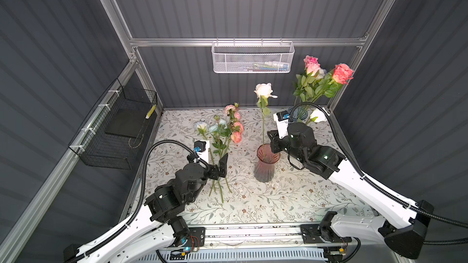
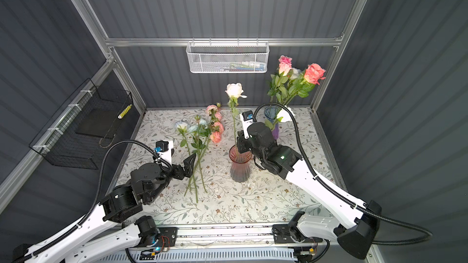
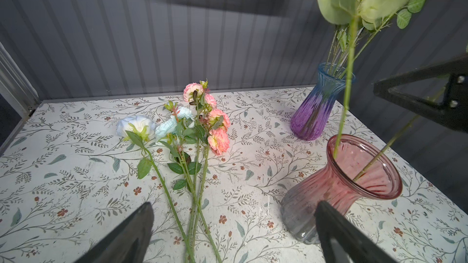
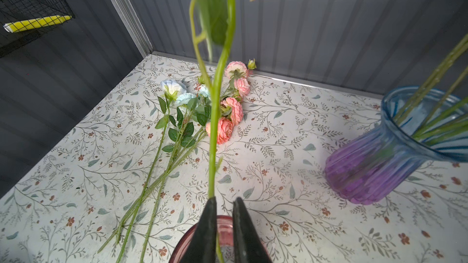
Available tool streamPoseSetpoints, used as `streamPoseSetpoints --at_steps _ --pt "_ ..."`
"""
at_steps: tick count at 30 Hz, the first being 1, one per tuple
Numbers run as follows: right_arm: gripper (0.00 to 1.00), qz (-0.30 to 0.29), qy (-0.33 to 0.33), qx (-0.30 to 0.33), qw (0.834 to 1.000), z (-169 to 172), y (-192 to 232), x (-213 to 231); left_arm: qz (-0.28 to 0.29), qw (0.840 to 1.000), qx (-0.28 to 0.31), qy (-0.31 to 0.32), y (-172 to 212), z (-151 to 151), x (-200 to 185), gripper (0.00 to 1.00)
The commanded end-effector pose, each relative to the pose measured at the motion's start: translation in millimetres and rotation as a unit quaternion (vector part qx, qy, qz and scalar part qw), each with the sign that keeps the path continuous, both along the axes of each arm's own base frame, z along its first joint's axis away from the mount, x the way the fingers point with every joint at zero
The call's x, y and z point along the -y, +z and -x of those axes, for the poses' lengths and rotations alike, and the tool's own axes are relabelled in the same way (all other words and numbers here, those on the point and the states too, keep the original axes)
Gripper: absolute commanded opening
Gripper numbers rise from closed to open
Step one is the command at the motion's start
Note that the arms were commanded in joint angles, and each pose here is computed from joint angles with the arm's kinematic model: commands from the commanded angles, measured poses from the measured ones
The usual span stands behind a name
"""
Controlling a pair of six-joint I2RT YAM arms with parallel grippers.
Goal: Arrange the flowers into the vase
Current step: 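Lower the cream rose stem into the pink vase with the right gripper, then open the right gripper and withdraw while the left returns to the bunch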
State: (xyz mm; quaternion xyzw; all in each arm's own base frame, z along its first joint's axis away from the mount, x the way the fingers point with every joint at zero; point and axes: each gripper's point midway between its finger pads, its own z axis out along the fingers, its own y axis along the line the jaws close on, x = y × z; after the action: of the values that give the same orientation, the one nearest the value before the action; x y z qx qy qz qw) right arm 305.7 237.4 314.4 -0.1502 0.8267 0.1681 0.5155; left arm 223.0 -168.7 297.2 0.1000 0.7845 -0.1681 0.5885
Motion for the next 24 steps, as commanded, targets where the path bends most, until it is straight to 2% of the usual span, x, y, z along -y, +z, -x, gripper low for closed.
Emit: streamPoseSetpoints --at_steps 1,9,16,24 --pt "0.18 -0.015 -0.006 0.004 1.0 -1 4 2 0.004 1.0 0.006 0.014 3 -4 -1 1.0" --pt "0.22 -0.052 0.014 0.018 0.998 11 31 1 -0.011 0.998 -0.004 0.058 -8 -14 -6 1.0" --pt "0.31 -0.093 0.043 0.045 0.994 31 69 2 -0.056 0.995 -0.029 0.078 -32 -27 3 1.0" --pt "0.39 -0.128 0.057 0.098 0.985 50 114 16 -0.049 0.994 -0.014 0.095 -21 -35 6 1.0"
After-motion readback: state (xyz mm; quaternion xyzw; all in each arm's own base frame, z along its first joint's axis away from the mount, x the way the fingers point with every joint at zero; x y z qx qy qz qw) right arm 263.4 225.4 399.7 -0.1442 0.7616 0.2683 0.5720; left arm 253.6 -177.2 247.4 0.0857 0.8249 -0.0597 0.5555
